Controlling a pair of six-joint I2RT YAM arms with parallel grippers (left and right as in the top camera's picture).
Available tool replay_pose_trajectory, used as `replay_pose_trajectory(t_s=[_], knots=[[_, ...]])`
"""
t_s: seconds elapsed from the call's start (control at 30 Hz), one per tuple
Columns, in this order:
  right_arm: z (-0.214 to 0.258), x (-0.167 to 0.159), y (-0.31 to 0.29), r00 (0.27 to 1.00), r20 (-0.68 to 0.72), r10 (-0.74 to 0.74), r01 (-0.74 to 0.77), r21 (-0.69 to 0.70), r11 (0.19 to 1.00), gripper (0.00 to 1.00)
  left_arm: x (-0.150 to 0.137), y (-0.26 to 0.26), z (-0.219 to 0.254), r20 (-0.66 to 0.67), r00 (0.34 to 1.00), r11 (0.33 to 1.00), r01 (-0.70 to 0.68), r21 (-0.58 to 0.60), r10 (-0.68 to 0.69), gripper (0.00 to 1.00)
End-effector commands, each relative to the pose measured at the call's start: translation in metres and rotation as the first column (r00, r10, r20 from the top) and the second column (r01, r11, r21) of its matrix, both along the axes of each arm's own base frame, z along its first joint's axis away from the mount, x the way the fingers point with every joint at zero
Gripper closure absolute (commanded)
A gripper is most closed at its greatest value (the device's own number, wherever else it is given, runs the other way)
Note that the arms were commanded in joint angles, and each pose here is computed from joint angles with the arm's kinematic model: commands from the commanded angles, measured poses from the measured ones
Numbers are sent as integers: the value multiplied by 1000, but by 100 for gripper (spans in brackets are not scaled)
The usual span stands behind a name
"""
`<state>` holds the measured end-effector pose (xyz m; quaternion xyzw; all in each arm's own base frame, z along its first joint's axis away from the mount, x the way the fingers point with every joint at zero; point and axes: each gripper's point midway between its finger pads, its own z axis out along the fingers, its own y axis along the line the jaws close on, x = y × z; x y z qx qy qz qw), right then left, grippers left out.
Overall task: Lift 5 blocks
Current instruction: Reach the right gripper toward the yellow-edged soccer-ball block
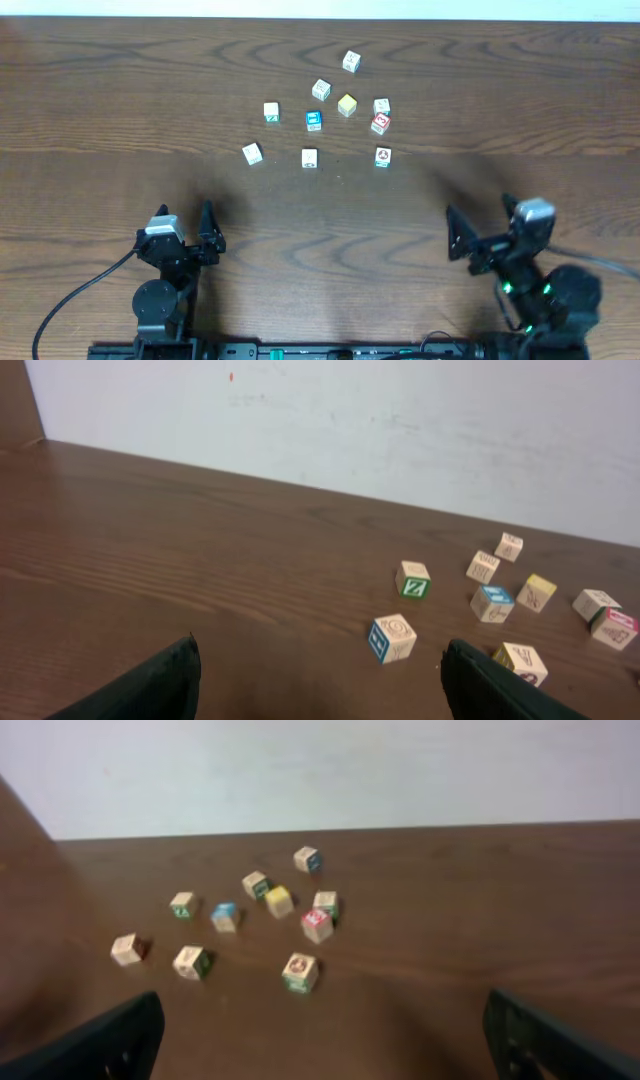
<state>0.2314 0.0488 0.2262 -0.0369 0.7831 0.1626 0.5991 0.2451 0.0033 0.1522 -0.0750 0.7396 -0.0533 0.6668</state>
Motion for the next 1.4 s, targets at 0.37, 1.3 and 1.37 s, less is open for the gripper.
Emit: replay_pose_trajectory(t_s=[0.37, 1.3, 1.37], knots=[[79, 131, 58, 858, -499, 121, -146, -10, 989, 1, -1, 0, -16, -49, 999, 1000, -1, -8, 0, 23], [-140, 168, 115, 489, -846, -213, 31, -228, 973, 7, -1, 0, -16, -49, 999, 1000, -1, -8, 0, 23], [-151, 167, 115, 457, -853, -253, 81, -244, 967, 12, -1, 0, -16, -49, 999, 1000, -1, -8, 0, 23]])
